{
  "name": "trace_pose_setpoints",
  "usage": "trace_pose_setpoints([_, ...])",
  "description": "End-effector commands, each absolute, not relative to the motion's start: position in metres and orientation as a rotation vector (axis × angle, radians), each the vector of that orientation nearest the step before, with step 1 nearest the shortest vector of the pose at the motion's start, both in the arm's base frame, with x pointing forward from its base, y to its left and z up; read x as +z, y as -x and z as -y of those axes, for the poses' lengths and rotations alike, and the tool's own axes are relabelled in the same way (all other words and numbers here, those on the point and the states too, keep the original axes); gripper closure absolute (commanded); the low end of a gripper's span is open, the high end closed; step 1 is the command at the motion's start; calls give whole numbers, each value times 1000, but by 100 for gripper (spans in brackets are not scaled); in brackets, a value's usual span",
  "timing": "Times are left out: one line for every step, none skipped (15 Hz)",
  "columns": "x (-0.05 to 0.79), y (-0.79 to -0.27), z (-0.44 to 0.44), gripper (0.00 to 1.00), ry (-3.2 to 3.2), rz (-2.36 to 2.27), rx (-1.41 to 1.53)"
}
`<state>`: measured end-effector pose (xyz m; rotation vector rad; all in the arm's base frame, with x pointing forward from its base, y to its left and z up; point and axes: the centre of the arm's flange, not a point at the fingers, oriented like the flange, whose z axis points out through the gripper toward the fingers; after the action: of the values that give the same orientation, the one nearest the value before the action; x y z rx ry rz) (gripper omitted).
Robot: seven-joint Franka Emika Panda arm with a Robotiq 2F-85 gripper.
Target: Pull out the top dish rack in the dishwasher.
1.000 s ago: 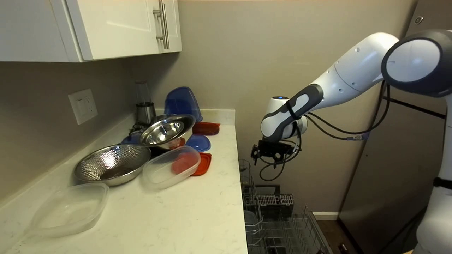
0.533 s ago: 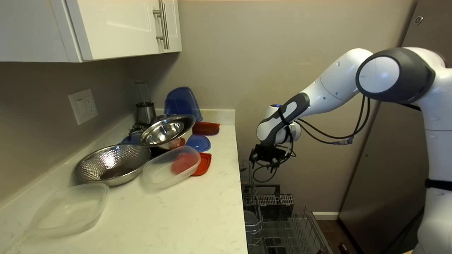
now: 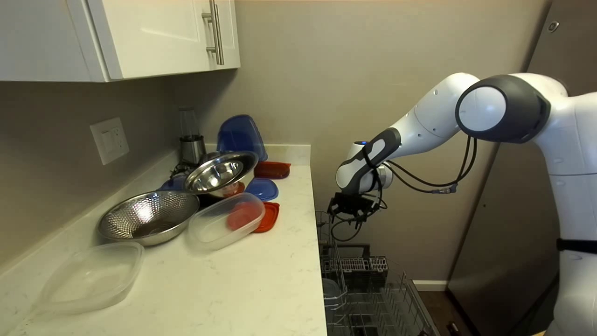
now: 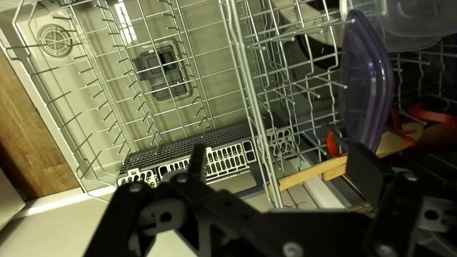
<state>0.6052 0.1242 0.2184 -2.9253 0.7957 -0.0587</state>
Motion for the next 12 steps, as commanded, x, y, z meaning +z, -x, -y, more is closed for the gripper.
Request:
trace_pose_setpoints([218,-605,-124,0,2925,-796,-59])
trace_pose_setpoints([218,-605,-124,0,2925,-796,-59])
trace_pose_setpoints([218,-605,-124,0,2925,-796,-59])
trace_pose_setpoints([218,-605,-124,0,2925,-796,-59])
trace_pose_setpoints([218,-605,-124,0,2925,-796,-59])
trace_pose_setpoints([218,-605,-124,0,2925,-796,-59])
trace_pose_setpoints([213,-609,-123,0,2940,-818,-49])
trace_pose_setpoints([201,-613,-120,0,2950,-822,-38])
trace_pose_setpoints([195,-614,-118,0,2955,-824,-40])
trace_pose_setpoints([183,-617,-115,0,2949,-817,-38])
trace_pose_setpoints([177,-619,-114,0,2952,-820,-27])
trace_pose_setpoints([165,-621,-113,0,2956,-814,-19])
